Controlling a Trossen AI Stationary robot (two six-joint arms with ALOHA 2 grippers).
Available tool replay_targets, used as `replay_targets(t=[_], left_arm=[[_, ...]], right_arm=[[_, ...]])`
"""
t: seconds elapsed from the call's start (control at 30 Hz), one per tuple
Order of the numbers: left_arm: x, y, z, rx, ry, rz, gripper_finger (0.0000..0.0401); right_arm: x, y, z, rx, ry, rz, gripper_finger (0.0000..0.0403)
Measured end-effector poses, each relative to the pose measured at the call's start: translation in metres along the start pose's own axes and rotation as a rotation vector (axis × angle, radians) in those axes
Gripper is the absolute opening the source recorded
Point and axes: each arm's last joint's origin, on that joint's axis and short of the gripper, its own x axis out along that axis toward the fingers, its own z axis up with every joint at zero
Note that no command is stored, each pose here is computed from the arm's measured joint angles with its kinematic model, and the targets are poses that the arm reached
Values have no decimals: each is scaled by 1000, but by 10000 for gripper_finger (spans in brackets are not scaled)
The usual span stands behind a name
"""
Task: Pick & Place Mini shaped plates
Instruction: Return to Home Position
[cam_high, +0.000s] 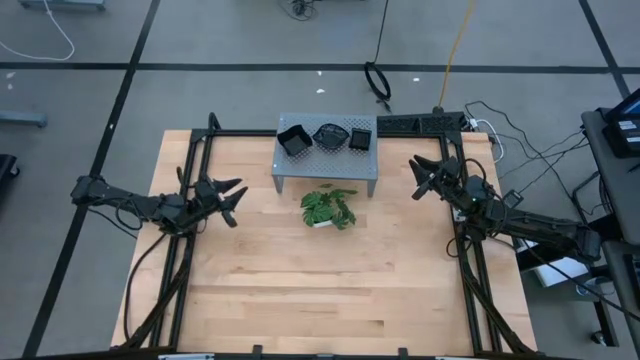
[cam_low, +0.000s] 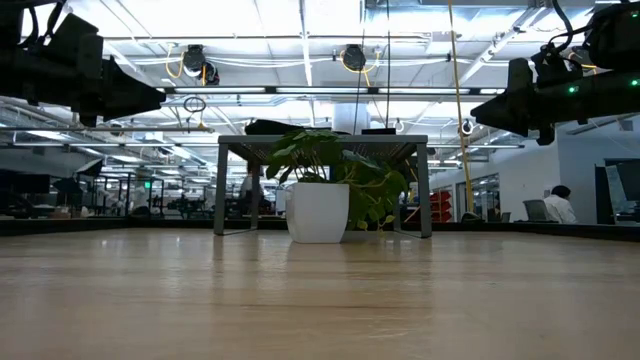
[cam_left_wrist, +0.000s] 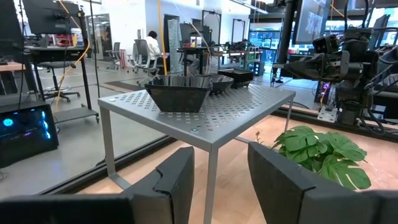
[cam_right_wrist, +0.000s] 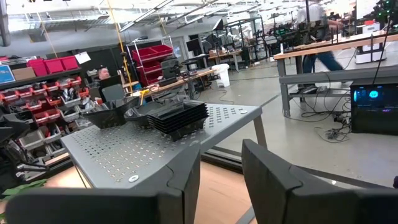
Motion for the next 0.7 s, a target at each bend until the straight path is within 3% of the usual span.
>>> replay_targets(t=[0.7], left_arm=[[0,0,0,0,0,0,152]], right_arm=[[0,0,0,0,0,0,105]])
